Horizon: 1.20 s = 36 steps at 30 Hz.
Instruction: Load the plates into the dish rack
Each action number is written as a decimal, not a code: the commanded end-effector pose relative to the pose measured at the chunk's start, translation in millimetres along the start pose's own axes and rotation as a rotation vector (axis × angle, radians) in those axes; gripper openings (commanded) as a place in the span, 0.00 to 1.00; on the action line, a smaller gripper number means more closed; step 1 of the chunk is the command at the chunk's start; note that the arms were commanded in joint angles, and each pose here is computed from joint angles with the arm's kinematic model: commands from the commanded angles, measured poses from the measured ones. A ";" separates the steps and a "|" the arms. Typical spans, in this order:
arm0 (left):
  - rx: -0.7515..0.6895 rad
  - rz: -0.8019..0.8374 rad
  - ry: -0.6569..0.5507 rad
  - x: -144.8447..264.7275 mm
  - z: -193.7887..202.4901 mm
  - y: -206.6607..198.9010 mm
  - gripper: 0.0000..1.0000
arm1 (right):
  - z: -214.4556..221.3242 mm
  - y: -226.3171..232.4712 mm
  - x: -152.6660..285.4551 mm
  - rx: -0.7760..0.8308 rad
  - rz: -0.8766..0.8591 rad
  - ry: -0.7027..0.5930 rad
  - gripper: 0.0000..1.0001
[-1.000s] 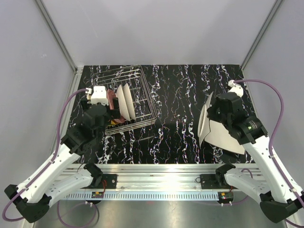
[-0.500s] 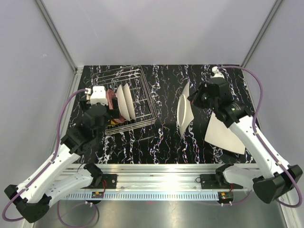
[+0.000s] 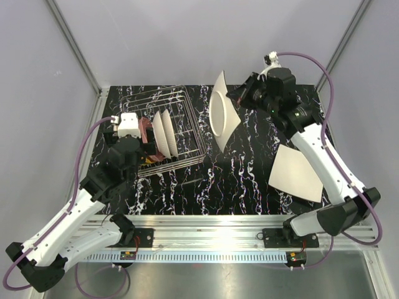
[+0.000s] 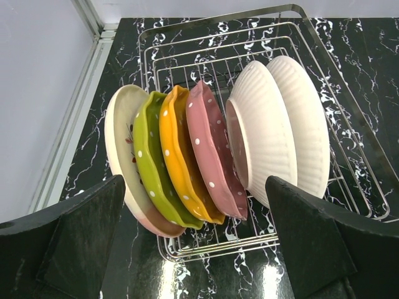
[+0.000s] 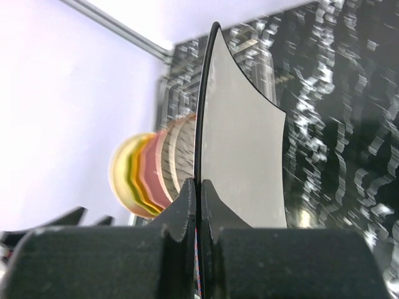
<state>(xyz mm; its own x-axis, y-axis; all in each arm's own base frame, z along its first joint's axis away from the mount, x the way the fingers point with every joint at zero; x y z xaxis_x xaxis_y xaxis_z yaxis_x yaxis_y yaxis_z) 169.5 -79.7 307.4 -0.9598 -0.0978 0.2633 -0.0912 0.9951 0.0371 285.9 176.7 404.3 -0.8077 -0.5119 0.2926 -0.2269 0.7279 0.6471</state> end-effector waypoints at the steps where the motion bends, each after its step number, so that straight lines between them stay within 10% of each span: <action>1: 0.041 -0.036 -0.061 3.3 -14.4 5.2 0.99 | -43.8 60.7 8.4 -0.022 -0.322 -0.167 0.00; 36: 0.044 -0.035 -0.072 5.2 -16.1 7.0 0.99 | 44.3 70.8 -130.0 -0.131 -0.347 0.003 0.00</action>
<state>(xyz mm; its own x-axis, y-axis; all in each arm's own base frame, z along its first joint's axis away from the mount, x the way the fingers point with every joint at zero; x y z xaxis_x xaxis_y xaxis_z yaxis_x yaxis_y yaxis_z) 167.8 -75.7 309.9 -0.9610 -0.1226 0.2477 -0.1148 0.9923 0.0460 350.4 309.7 318.0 -0.6553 -0.6712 0.3465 -0.2362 0.6178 0.7501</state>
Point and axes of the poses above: each gripper's point midway between its finger pads, its own x axis back along the fingers, its own y axis along the line the jaws close on, z = x × y, the point moved 10 cm from there along x, back along the fingers, and after that the axes turned 1 degree about x, right-handed, at the moved point
